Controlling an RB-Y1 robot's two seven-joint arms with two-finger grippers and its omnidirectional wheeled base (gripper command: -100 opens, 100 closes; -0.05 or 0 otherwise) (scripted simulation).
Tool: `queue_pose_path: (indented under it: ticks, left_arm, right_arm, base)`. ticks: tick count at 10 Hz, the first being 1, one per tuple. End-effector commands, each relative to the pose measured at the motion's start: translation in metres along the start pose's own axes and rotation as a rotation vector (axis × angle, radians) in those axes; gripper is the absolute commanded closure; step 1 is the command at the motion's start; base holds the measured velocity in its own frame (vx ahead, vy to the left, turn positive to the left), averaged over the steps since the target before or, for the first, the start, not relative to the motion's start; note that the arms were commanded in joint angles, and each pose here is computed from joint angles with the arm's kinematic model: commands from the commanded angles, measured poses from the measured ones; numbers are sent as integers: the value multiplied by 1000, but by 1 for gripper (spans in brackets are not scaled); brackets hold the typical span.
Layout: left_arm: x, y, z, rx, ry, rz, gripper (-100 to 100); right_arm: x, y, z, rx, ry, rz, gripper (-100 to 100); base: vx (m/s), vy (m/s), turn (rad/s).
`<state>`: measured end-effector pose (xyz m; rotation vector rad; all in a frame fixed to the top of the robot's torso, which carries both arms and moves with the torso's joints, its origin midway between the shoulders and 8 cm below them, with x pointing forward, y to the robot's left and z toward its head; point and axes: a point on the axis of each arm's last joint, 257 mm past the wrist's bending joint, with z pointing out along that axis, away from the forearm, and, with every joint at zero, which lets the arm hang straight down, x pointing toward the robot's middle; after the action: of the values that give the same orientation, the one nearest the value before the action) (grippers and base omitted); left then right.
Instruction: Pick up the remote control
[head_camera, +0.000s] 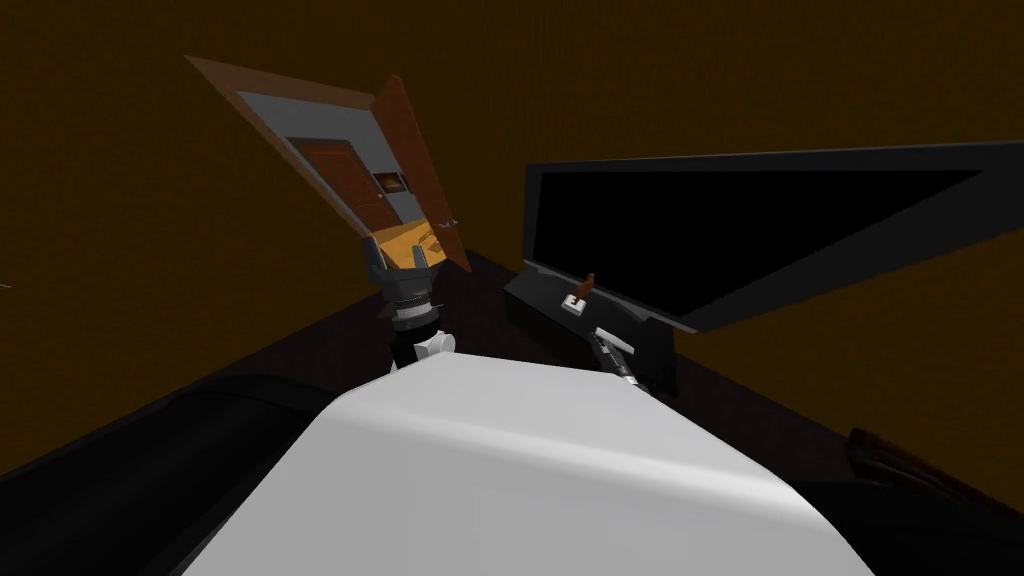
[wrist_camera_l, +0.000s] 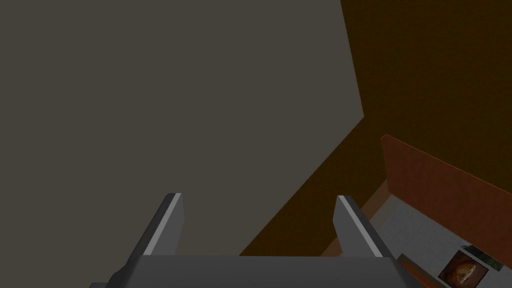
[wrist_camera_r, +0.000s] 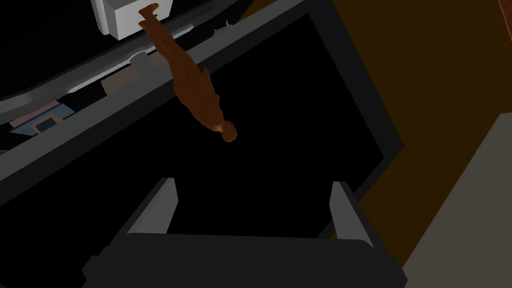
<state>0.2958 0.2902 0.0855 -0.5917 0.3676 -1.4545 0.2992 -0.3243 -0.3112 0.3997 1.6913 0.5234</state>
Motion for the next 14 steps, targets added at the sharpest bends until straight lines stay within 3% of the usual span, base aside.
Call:
queue_pose_path:
  ticks: [1, 4, 5, 6, 7, 8, 11, 13, 14]
  left_arm:
    - [0, 0, 0, 0, 0, 0, 0]
    - [0, 0, 0, 0, 0, 0, 0]
    - [0, 0, 0, 0, 0, 0, 0]
    - [0, 0, 0, 0, 0, 0, 0]
    - [0, 0, 0, 0, 0, 0, 0]
    - [0, 0, 0, 0, 0, 0, 0]
    - [0, 0, 0, 0, 0, 0, 0]
    - [0, 0, 0, 0, 0, 0, 0]
    - [0, 0, 0, 0, 0, 0, 0]
  right_arm:
    - [21, -23, -11, 43, 71, -48, -100]
    - [53, -54, -33, 107, 158, -82, -100]
    - [76, -75, -54, 147, 230, -118, -100]
    - [77, -76, -54, 149, 231, -118, -100]
    - [94, -89, -71, 171, 291, -156, -100]
    - [98, -94, -75, 182, 301, -153, -100]
    - [136, -127, -121, 240, 441, -219, -100]
    - [142, -134, -130, 258, 457, -215, -100]
    - [154, -143, -148, 268, 513, -248, -100]
  base:
    - [15, 54, 263]
    - [21, 40, 250]
    - [32, 32, 291]
    - [27, 18, 176]
    - [35, 22, 321]
    - [30, 9, 184]
    - [42, 0, 302]
    - [30, -13, 85]
    - [31, -7, 372]
